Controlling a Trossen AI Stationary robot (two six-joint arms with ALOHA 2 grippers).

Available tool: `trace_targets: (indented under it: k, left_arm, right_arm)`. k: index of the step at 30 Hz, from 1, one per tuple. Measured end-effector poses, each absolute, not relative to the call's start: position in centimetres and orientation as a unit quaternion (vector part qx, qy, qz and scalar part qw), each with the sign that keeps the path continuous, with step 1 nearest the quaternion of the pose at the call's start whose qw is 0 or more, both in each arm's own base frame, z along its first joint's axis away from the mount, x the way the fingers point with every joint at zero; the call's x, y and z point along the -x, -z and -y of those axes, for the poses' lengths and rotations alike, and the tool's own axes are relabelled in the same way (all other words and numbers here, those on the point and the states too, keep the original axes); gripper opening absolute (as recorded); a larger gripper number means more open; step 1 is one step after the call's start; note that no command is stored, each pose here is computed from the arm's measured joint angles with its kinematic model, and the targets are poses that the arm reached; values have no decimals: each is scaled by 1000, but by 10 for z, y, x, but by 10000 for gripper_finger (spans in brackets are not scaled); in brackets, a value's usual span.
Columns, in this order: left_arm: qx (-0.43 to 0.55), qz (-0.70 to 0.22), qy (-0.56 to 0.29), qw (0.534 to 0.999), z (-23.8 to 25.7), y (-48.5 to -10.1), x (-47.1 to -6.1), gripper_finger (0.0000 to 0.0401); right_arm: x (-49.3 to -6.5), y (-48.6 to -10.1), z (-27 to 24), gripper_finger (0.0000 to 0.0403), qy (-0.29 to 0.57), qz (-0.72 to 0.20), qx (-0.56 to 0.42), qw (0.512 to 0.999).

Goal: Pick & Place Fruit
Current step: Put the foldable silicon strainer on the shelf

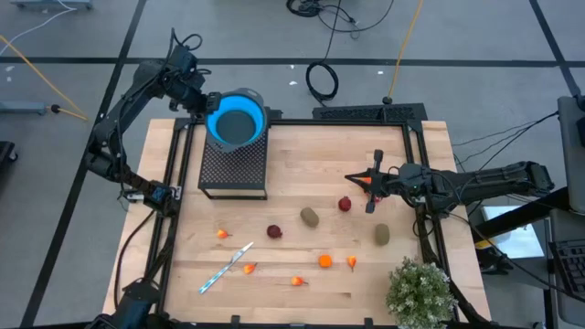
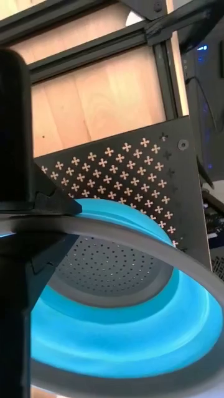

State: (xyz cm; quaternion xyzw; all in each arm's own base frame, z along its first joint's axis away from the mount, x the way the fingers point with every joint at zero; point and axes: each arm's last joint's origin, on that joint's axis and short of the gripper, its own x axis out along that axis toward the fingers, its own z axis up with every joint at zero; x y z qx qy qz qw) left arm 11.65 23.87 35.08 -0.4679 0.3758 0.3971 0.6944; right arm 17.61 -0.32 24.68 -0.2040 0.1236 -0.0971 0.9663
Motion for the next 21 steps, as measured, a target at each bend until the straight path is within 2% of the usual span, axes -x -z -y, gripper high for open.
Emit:
trace_targets:
  k: [7, 16, 21]
  left_arm:
    - [455, -361, -401, 708, -242, -352, -118, 12]
    - [442, -366, -392, 719, -241, -353, -123, 71]
    - [430, -376, -399, 718, -239, -353, -126, 86]
  right_arm:
    - [-176, -247, 3, 0, 97, -123, 204, 966]
    - [-176, -247, 3, 0, 97, -123, 204, 966]
    - [-176, -247, 3, 0, 97, -123, 204, 966]
